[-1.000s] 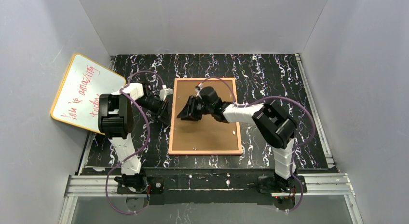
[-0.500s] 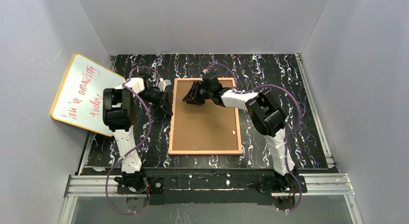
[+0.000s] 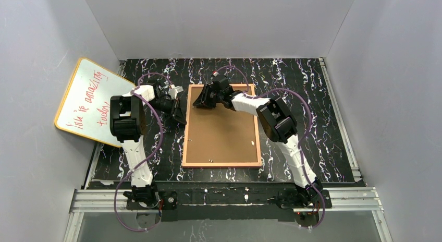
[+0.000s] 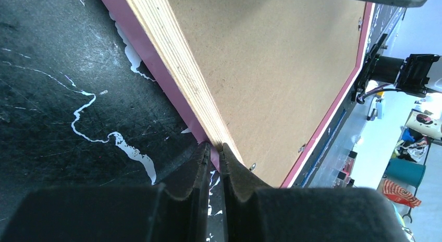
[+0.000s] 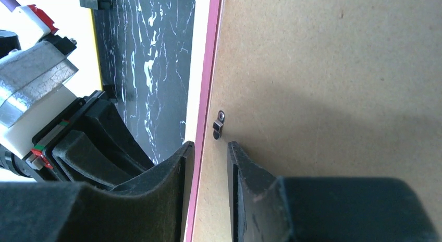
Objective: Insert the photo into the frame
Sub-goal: Install the photo frame at the center of the board.
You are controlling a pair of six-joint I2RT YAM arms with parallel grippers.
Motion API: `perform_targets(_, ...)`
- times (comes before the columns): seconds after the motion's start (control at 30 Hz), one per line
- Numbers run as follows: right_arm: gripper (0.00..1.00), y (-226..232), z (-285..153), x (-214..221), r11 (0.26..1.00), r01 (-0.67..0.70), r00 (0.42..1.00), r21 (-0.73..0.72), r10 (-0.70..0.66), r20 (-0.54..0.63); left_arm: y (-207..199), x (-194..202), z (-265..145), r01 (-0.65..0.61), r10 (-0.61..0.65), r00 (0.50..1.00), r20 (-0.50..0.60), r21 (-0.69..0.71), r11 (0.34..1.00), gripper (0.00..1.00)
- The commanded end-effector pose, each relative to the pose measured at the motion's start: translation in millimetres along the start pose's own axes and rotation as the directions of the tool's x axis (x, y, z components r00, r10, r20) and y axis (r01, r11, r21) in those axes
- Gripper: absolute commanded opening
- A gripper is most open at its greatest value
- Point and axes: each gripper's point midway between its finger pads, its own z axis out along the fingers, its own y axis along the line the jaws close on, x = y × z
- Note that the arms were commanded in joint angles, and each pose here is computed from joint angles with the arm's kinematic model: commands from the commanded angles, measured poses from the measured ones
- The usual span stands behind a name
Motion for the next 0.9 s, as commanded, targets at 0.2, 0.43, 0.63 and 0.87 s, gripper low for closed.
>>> perform_targets(0.2,0.35,-5.2,18.1,4.3,0.999,-0.027,0.999,-0.024,0.026,-0.032,18.7,15.0,15.3,-0.075,0.073,0.996,-0.049,-0.054,0.996,0.06)
perform_targets(0.43,0.35,2.7,22.8,13.5,0.997,-0.051,0.997,-0.065,0.047,-0.062,19.3,18.1,16.6,-0.076,0.073,0.996,-0.053,-0.052,0.996,0.05)
perform_targets(0.63,0.33,10.2,29.6,23.5,0.993,-0.082,0.993,-0.086,0.074,-0.088,19.7,17.0,16.5,-0.076,0.073,0.996,-0.05,-0.052,0.996,0.04)
perform_targets(0.87,0.32,6.3,30.3,18.6,0.992,-0.111,0.993,-0.056,0.108,-0.047,18.5,15.0,16.1,-0.083,0.081,0.996,-0.045,-0.05,0.995,0.04)
